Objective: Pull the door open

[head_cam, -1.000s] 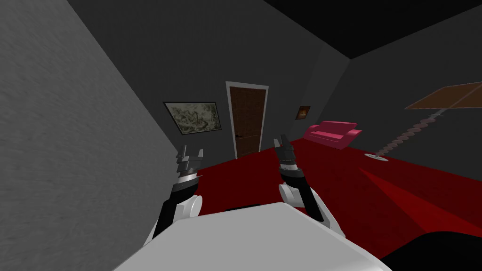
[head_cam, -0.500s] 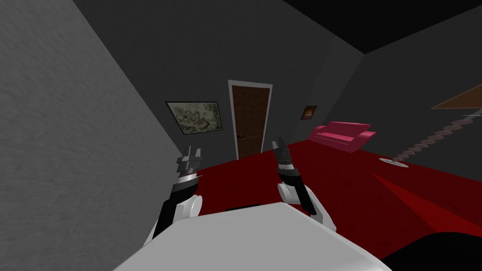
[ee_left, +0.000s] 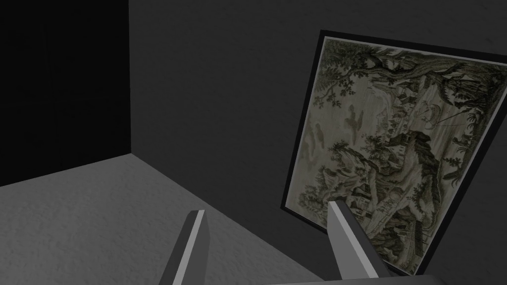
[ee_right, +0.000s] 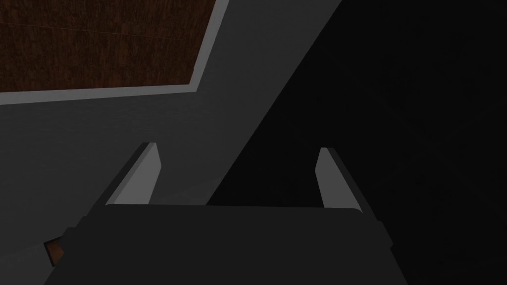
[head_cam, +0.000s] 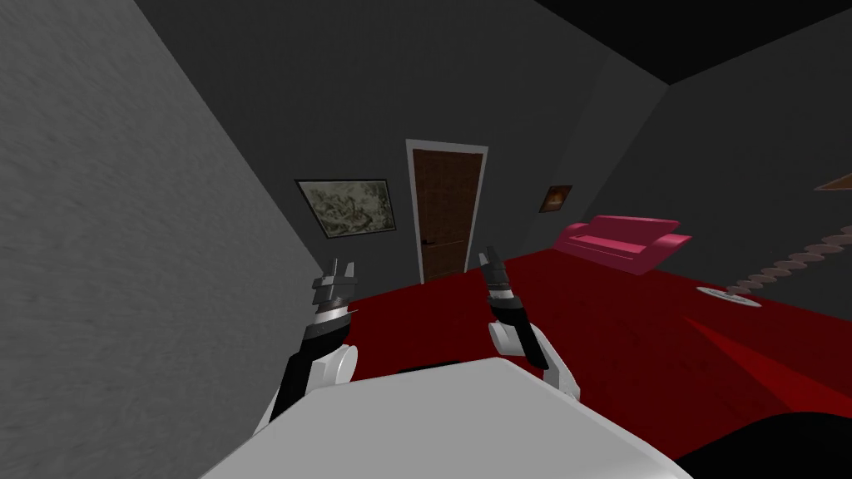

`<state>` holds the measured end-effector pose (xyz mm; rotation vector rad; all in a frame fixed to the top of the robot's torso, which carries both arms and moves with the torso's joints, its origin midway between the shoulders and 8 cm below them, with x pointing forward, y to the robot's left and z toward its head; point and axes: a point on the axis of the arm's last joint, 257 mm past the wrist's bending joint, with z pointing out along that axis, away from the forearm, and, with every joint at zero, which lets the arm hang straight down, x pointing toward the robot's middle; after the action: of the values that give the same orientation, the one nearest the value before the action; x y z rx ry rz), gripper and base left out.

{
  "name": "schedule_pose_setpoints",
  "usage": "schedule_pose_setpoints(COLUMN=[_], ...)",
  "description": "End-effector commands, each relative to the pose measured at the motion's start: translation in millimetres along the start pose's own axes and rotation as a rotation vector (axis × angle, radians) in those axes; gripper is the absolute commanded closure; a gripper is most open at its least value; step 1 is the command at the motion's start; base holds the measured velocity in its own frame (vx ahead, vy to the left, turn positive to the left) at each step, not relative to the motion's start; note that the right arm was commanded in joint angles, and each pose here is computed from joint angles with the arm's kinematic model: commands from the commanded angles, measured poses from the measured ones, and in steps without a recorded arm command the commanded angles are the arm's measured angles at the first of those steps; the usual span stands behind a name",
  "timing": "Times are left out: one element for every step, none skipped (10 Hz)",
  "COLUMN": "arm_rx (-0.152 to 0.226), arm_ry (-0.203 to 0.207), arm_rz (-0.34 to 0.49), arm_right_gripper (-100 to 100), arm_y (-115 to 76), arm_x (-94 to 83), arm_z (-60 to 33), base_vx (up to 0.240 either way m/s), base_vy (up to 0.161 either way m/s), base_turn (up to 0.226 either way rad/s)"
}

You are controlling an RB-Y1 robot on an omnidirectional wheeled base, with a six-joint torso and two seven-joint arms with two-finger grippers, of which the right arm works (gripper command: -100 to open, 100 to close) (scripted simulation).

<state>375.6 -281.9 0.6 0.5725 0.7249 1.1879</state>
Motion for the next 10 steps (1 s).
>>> schedule_pose_setpoints(arm_rx=[0.016,0.027,0.037,0.049,0.061,0.073,0.073,0.085,0.097,0.11], arm_ry=[0.003,0.004,0.005,0.006,0.007,0.008,0.008,0.008,0.009,0.009], arm_rz=[0.0,0.0,0.0,0.0,0.0,0.0,0.0,0.001,0.001,0.001], arm_right_gripper=[-100,-100,-100,-100,-100,-100,-100,-100,-100,-100], arm_y=[-12.3,-20.0,-27.7,-35.9,-44.7,-53.5,-53.5,-62.1,-70.7,-79.4], arm_x=[0.2,0.3,0.4,0.4,0.3,0.2,0.2,0.0,-0.3,-0.6], arm_z=[-1.5,-2.6,-3.7,-5.1,-6.6,-8.1,-8.1,-9.8,-11.5,-13.2], base_vx=[0.084,0.088,0.093,0.091,0.093,0.095,0.06,0.048,0.069,0.081], base_vy=[0.001,-0.007,-0.001,-0.007,-0.006,-0.018,-0.012,0.005,-0.006,-0.016], base_turn=[0.062,0.067,0.079,0.068,0.07,0.081,0.03,0.038,0.084,0.093])
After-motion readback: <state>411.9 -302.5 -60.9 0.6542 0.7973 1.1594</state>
